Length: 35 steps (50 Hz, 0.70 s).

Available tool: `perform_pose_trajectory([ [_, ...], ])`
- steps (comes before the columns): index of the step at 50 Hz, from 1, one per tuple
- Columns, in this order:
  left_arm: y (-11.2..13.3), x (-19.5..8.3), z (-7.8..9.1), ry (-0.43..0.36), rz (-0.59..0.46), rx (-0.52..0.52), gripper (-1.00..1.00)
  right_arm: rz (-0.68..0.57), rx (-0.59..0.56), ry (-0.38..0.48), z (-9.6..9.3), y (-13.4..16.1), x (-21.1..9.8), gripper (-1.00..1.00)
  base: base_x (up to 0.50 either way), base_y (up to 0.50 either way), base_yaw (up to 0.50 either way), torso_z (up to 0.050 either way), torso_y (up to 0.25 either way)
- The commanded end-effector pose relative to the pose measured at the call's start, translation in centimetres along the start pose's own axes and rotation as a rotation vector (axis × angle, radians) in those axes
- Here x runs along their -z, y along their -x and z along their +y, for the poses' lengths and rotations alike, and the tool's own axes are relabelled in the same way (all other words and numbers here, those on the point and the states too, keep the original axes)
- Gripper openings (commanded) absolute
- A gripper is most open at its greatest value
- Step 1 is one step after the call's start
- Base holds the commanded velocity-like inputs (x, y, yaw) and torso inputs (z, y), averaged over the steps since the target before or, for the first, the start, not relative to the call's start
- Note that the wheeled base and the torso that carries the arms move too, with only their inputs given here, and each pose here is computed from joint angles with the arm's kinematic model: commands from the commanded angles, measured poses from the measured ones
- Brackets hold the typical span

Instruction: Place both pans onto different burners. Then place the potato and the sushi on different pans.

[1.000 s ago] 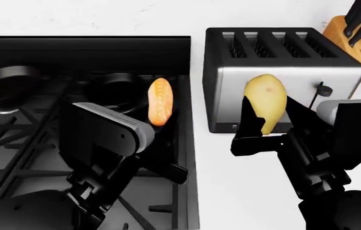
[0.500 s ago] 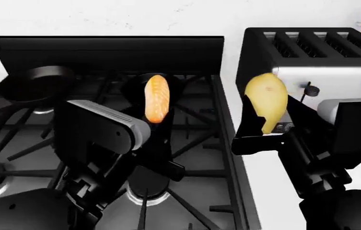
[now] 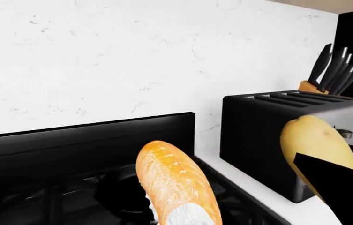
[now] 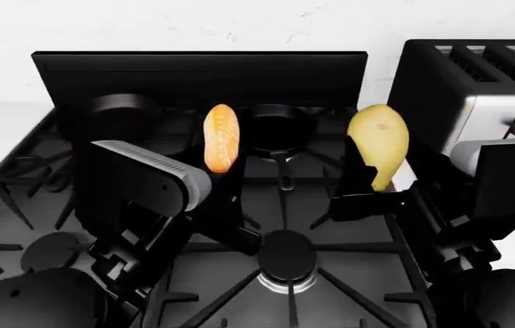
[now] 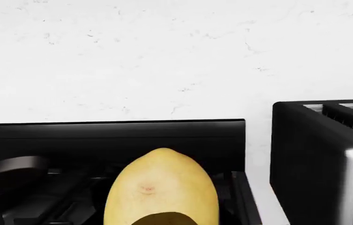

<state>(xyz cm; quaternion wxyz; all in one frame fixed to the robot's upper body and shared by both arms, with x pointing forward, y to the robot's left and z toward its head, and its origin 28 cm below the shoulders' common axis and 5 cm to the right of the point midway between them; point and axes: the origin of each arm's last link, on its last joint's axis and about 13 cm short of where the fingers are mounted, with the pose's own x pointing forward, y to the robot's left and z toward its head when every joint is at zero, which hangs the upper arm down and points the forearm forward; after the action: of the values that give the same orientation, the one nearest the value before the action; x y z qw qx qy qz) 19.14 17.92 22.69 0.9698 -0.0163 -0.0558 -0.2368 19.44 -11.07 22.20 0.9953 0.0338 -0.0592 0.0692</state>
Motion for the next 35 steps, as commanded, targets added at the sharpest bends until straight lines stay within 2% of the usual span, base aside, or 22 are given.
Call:
perform_pose_trajectory([
  [1, -0.13, 0.04, 0.08, 0.011, -0.004, -0.004, -1.00, -0.029, 0.010, 0.016, -0.22, -0.20, -0.17, -1.00, 0.00, 0.32, 0.00, 0.000, 0.000],
  [26, -0.14, -0.02, 0.23, 0.015, -0.011, -0.011, -1.00, -0.024, 0.017, 0.007, -0.36, -0.19, 0.05, -1.00, 0.00, 0.32, 0.00, 0.000, 0.000],
  [35, -0.05, -0.16, 0.25, 0.021, -0.019, -0.016, -1.00, -0.028, 0.036, -0.002, -0.44, -0.28, -0.01, -1.00, 0.00, 0.02, 0.00, 0.000, 0.001],
])
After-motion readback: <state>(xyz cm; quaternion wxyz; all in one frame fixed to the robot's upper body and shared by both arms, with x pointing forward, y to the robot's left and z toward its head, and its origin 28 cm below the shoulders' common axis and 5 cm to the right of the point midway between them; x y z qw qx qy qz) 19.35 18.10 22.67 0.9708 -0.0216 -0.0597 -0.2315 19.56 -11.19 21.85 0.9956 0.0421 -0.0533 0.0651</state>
